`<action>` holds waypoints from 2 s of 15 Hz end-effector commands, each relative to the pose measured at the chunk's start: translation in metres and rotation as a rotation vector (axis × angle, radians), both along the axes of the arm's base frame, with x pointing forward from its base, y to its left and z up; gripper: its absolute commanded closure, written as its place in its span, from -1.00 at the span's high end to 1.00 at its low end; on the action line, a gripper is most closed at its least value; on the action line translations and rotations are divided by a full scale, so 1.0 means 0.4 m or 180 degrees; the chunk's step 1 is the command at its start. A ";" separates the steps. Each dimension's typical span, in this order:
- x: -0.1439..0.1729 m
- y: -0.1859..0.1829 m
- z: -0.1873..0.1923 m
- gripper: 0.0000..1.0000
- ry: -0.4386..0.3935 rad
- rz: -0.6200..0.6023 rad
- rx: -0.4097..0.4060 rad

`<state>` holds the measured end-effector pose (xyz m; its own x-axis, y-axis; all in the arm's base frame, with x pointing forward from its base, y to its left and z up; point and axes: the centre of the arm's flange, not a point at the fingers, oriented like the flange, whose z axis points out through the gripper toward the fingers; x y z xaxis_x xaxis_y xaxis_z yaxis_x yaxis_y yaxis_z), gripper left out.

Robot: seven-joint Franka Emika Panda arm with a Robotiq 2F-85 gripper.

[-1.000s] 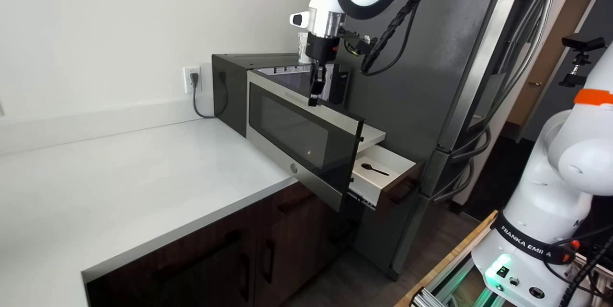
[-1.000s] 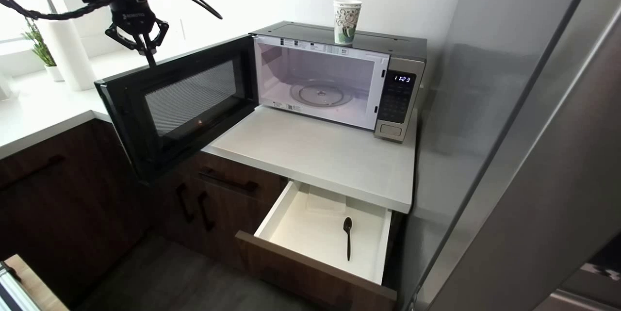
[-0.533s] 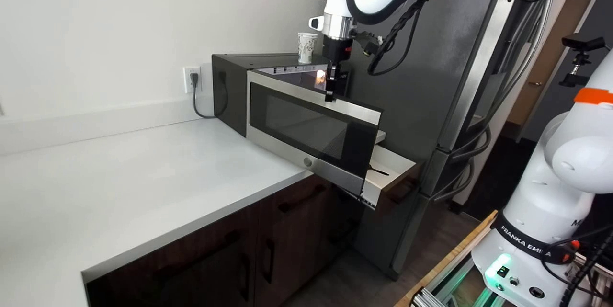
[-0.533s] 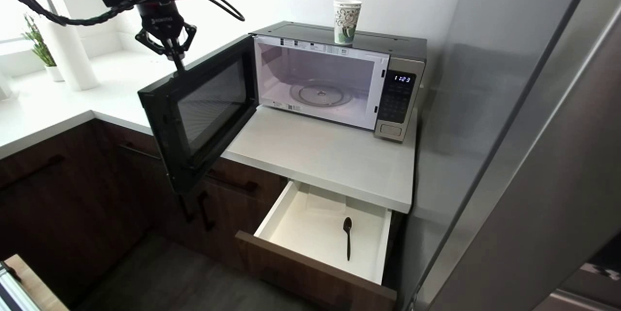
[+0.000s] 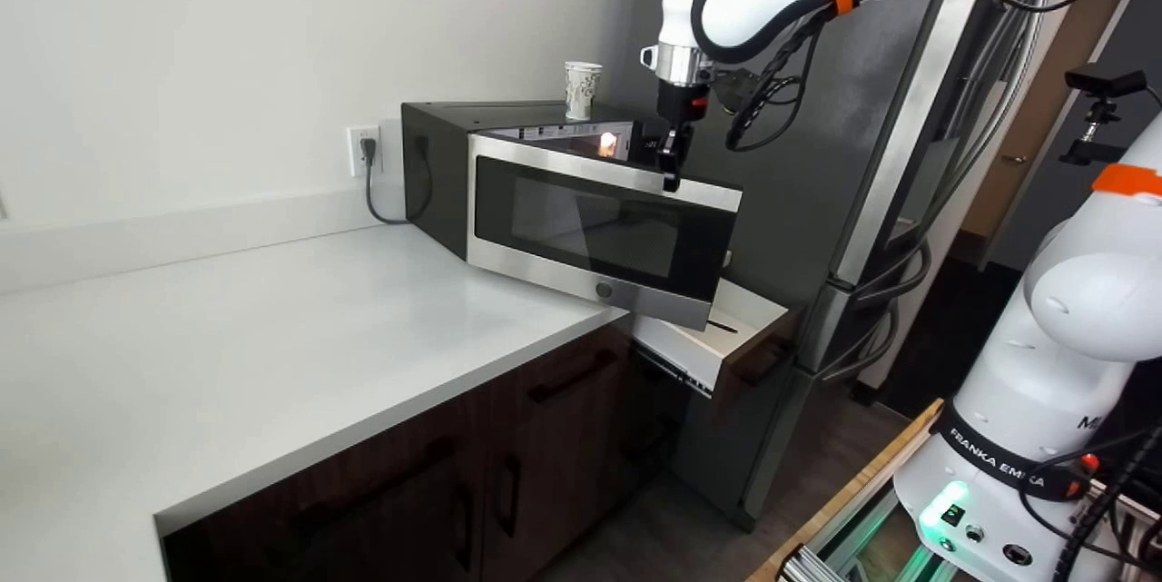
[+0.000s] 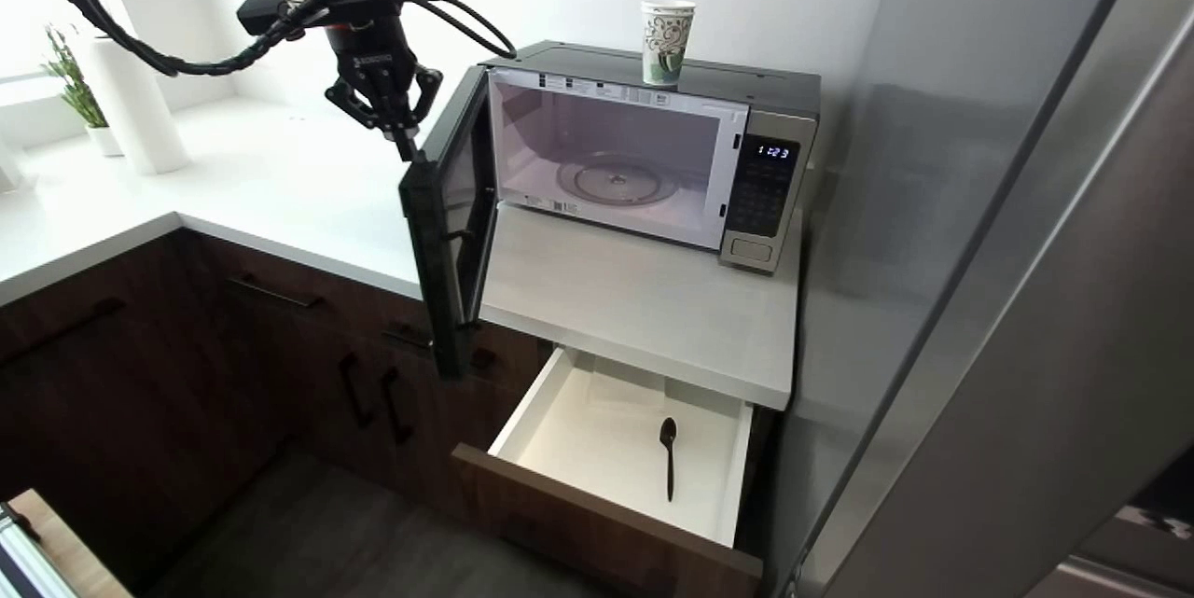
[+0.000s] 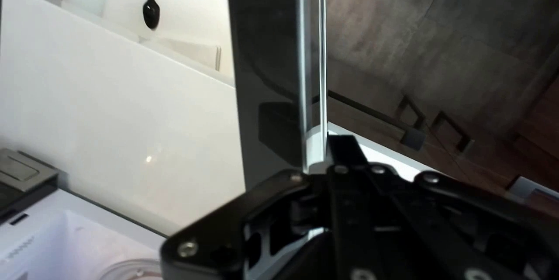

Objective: Close the microwave door

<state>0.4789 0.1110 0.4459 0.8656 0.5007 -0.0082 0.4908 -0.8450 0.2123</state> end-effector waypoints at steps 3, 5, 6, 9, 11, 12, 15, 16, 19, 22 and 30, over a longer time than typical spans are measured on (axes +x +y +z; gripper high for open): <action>-0.028 -0.132 -0.007 -1.00 -0.0252 -0.0703 -0.0154; -0.022 -0.178 -0.009 -1.00 -0.0375 -0.0902 -0.0144; -0.020 -0.198 -0.015 -1.00 -0.0413 -0.0990 -0.0129; 0.007 -0.207 -0.004 -0.98 -0.0382 -0.1008 -0.0040; 0.006 -0.229 -0.014 -0.98 -0.0424 -0.1094 -0.0007; 0.006 -0.232 -0.016 -0.98 -0.0425 -0.1106 -0.0005; 0.006 -0.229 -0.016 -1.00 -0.0430 -0.1122 -0.0003; 0.027 -0.242 -0.027 -1.00 -0.0571 -0.1211 -0.0029; 0.063 -0.270 -0.031 -1.00 -0.0900 -0.1378 0.0055; 0.091 -0.304 -0.056 -1.00 -0.1168 -0.1452 0.0055; 0.197 -0.446 -0.115 -1.00 -0.2057 -0.1341 0.0341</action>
